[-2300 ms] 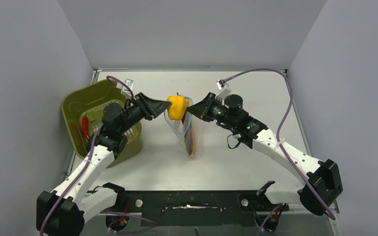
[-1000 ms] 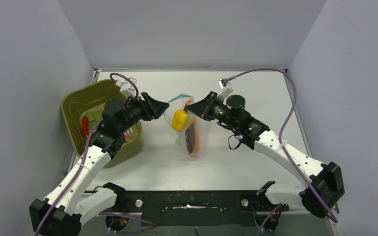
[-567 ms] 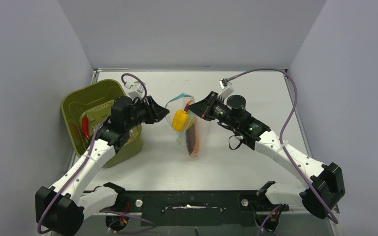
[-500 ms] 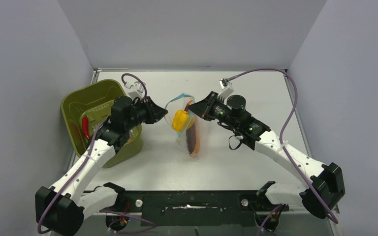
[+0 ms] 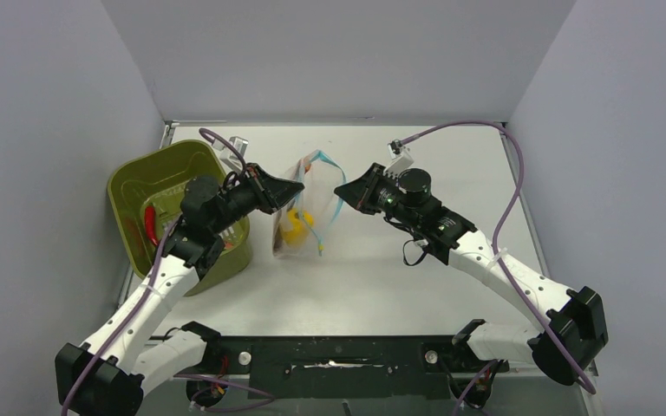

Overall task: Place the food in the zip-top bag and seal the zipper
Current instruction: Place the fake vegetable in the zipper food storage bag, then pick up the fake fruit from the bin.

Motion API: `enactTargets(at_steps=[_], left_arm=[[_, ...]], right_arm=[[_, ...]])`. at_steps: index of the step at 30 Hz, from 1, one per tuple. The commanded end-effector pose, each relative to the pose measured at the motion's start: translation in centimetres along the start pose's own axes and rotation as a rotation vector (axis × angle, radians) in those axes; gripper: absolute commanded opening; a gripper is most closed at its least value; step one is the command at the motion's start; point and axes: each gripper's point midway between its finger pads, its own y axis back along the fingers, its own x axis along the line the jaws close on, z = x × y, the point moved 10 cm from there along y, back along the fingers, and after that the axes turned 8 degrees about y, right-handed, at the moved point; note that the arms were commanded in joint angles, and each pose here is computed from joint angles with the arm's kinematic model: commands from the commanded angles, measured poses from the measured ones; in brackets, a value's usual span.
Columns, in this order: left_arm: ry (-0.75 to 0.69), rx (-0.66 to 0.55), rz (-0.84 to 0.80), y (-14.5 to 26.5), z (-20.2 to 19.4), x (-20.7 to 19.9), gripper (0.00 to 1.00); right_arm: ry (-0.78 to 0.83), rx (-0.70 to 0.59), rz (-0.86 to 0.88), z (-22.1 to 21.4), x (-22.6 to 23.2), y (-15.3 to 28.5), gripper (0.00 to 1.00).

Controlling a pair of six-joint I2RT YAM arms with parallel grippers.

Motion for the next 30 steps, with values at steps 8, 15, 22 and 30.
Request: enactTargets(at_steps=[8,15,22,30], left_arm=[[-0.052,0.009,0.018,-0.2,0.2,0.2,0.00],[-0.071,0.004,0.083,0.0,0.2,0.7,0.13],[-0.125,-0.016,0.180,0.1,0.9,1.1,0.46],[-0.224,-0.116,0.411,1.2,3.1,1.3,0.68]], right_arm=[[0.052,-0.137,0.027,2.8,1.8,1.8,0.00],[0.043,-0.123,0.030,2.1,1.4,1.8,0.00],[0.043,-0.128,0.030,2.0,1.2,2.1,0.00],[0.048,-0.114,0.034,1.7,0.9,1.9,0.00]])
